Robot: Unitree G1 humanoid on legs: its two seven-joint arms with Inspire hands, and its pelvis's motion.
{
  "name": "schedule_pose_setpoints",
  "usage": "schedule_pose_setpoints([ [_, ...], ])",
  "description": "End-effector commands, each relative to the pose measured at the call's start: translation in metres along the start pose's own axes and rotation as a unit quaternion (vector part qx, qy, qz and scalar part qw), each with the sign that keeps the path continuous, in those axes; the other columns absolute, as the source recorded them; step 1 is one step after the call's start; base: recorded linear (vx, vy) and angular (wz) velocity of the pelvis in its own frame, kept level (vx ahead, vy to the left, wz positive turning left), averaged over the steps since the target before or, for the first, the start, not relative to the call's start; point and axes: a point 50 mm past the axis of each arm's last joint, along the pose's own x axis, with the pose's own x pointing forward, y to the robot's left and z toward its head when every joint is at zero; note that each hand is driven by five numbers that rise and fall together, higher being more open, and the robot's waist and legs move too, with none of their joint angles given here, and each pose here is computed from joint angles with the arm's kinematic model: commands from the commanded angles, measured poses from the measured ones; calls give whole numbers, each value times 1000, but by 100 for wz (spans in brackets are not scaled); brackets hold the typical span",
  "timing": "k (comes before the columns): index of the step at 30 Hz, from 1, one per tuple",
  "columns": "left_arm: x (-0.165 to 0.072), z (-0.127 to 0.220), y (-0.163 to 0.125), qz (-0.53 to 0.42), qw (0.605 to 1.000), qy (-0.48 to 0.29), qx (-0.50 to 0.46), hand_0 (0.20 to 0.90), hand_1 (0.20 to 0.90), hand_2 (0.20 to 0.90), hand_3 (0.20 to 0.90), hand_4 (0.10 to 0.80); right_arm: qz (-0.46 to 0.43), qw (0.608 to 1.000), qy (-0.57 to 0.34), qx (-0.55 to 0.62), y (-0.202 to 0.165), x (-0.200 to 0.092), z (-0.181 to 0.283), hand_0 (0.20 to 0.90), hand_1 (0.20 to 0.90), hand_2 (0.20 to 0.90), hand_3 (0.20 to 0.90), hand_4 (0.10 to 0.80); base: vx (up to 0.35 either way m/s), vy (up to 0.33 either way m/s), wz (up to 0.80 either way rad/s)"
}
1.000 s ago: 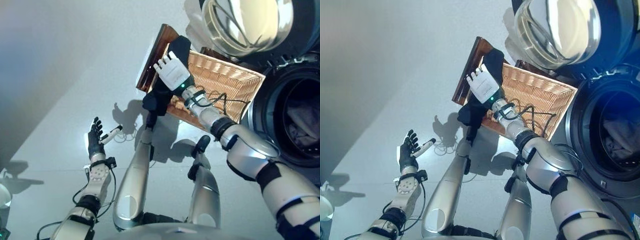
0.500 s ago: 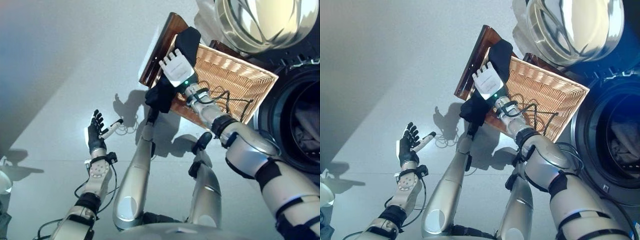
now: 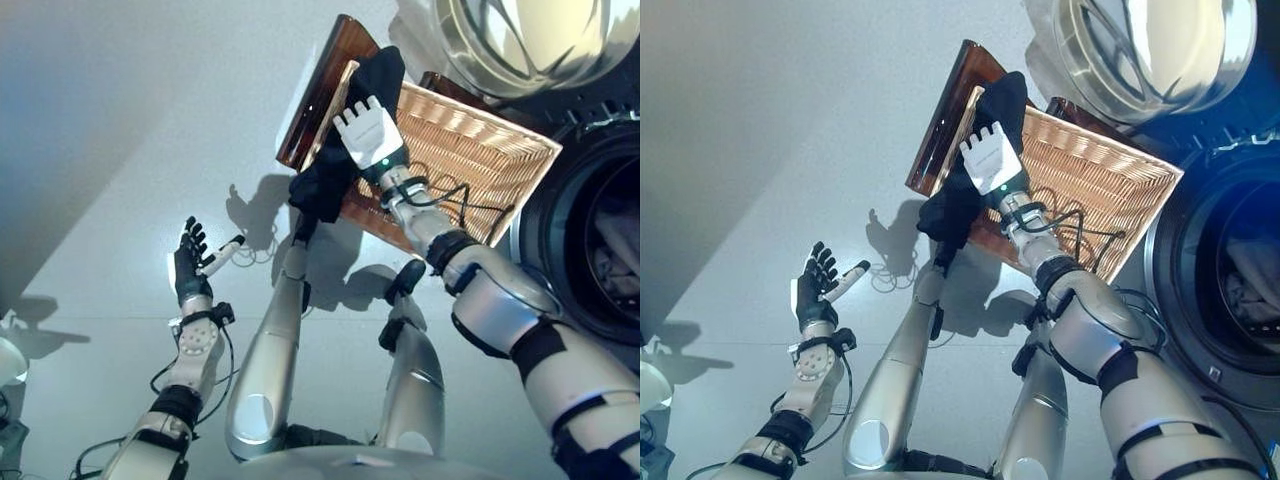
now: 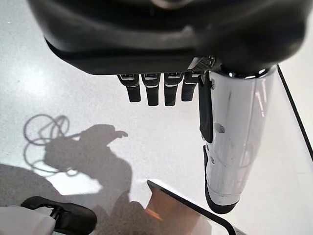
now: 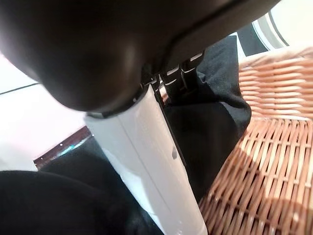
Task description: Pick up the clothes and place them into the washing machine
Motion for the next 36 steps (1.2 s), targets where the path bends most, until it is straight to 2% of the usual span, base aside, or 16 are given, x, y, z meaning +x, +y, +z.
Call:
schedule_pose_setpoints([
  [1,-7,12,20,9,999,-48,-3,900,900,900,900,800,-37,998,56,-13,-11,5,-40,900,900,900,900,800,0,0,0],
  [24,-8,23,16,-14,997,-71,-11,900,900,900,900,800,-65,992,101,-31,-41,21,-80,900,900,900,900,800,4,-4,3],
  [25,-8,22,17,-14,997,-69,-11,900,900,900,900,800,-70,991,110,-30,-45,23,-85,601,601,601,601,586,3,16,9],
  [26,-8,23,17,-14,997,-70,-11,900,900,900,900,800,-71,991,112,-32,-47,23,-87,524,524,524,524,531,1,17,8],
  [27,-8,23,17,-14,997,-70,-11,900,900,900,900,800,-71,991,112,-32,-47,23,-87,507,507,507,507,520,-2,17,6],
  [28,-8,23,17,-15,997,-69,-10,900,900,900,900,800,-72,990,115,-38,-50,24,-92,324,324,324,324,388,-4,15,4],
  [29,-8,23,18,-15,997,-69,-11,900,900,900,900,800,-72,990,118,-40,-51,24,-94,200,200,200,200,300,-4,15,4],
  [36,-9,22,19,-8,998,-66,-18,900,900,900,900,800,-90,985,149,-17,-58,24,-107,200,200,200,200,300,-8,20,7],
])
